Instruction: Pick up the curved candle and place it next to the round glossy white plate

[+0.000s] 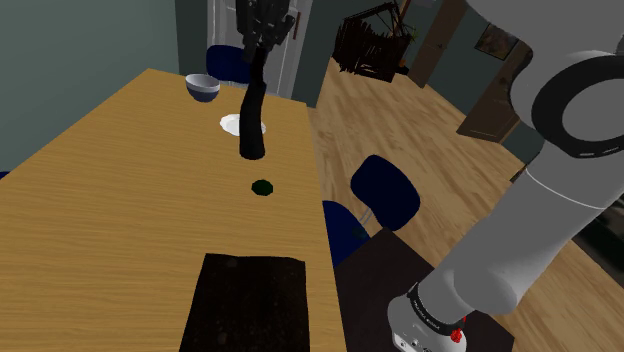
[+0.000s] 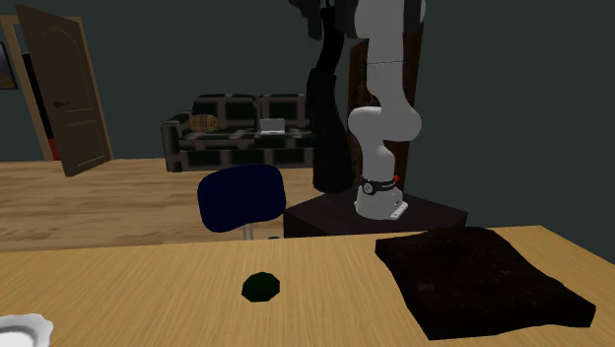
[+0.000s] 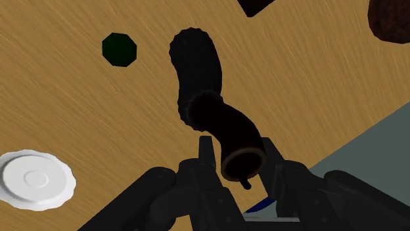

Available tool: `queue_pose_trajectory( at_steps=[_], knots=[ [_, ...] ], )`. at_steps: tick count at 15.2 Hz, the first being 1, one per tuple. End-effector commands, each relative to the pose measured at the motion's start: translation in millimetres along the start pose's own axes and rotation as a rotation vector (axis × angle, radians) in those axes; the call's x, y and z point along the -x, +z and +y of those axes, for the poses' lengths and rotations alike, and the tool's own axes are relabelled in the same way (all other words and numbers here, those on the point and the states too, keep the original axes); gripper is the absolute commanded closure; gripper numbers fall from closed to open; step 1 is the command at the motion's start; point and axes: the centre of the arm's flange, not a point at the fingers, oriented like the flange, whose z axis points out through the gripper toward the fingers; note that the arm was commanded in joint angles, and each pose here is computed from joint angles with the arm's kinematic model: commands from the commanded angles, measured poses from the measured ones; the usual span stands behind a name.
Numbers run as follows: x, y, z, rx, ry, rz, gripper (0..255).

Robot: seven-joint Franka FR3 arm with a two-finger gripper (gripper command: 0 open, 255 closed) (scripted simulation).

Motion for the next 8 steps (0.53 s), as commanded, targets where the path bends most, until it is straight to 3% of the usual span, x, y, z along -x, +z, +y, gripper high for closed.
queue_pose_trajectory(
  at_steps=[1,8],
  knots=[
    [-11.2,7.9,24.2,0.000,-0.002,0.001,255],
    [-39.6,40.2,106.0,0.000,-0.002,0.001,255]
  ],
)
